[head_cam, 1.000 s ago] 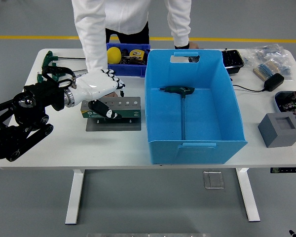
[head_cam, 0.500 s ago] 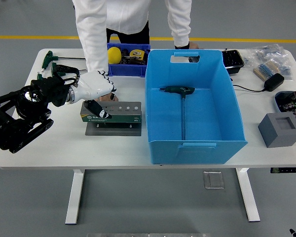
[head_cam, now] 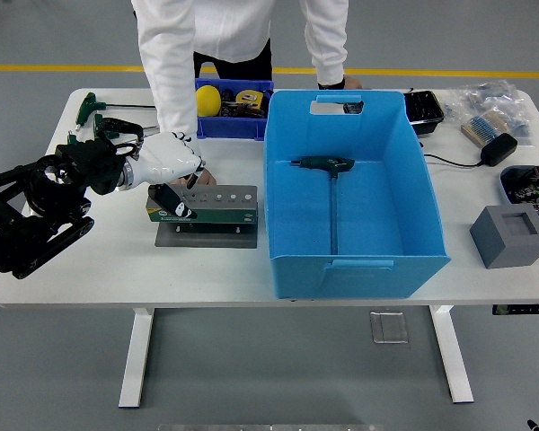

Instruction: Lift tool from toolbox,place it in box,lift tool from toolbox,place it in box

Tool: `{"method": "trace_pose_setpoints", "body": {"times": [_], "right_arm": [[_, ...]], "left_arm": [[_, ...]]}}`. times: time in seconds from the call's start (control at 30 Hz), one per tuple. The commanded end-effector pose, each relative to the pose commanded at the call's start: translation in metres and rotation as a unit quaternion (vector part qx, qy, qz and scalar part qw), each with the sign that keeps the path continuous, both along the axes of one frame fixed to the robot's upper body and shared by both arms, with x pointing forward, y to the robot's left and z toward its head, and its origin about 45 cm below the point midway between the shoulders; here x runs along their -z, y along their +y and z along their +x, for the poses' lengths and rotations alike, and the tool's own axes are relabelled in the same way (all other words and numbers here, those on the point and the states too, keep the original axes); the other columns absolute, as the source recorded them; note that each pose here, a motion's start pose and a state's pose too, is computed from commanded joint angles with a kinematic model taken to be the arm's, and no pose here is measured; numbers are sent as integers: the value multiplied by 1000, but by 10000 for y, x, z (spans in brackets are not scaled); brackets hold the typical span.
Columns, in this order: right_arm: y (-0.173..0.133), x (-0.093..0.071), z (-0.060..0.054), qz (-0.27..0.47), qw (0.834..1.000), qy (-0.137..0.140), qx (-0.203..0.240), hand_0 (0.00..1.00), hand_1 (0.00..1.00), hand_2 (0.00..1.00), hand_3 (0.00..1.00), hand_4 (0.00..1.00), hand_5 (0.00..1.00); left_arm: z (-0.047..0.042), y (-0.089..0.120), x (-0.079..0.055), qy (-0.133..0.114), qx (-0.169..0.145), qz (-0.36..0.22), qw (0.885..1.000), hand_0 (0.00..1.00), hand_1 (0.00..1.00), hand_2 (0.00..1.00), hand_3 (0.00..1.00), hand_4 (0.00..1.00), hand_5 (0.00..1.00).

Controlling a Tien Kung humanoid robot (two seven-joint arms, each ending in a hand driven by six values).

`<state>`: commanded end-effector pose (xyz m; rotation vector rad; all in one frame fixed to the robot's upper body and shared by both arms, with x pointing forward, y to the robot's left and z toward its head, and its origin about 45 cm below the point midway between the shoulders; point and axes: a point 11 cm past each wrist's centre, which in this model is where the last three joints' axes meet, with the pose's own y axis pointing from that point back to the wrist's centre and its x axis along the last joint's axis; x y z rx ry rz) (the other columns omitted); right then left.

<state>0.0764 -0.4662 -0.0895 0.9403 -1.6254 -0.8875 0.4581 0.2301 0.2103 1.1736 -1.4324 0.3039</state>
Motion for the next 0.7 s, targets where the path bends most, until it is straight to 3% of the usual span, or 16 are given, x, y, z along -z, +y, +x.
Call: {"method": "trace_pose_setpoints", "body": {"times": [0.7], "right_arm": [[2,0,2,0,1000,1,-2,612,549,666,747,969,929]], "left_arm": [[75,164,-14,-9,-11,34,999,933,556,477,401,909,721]]}}
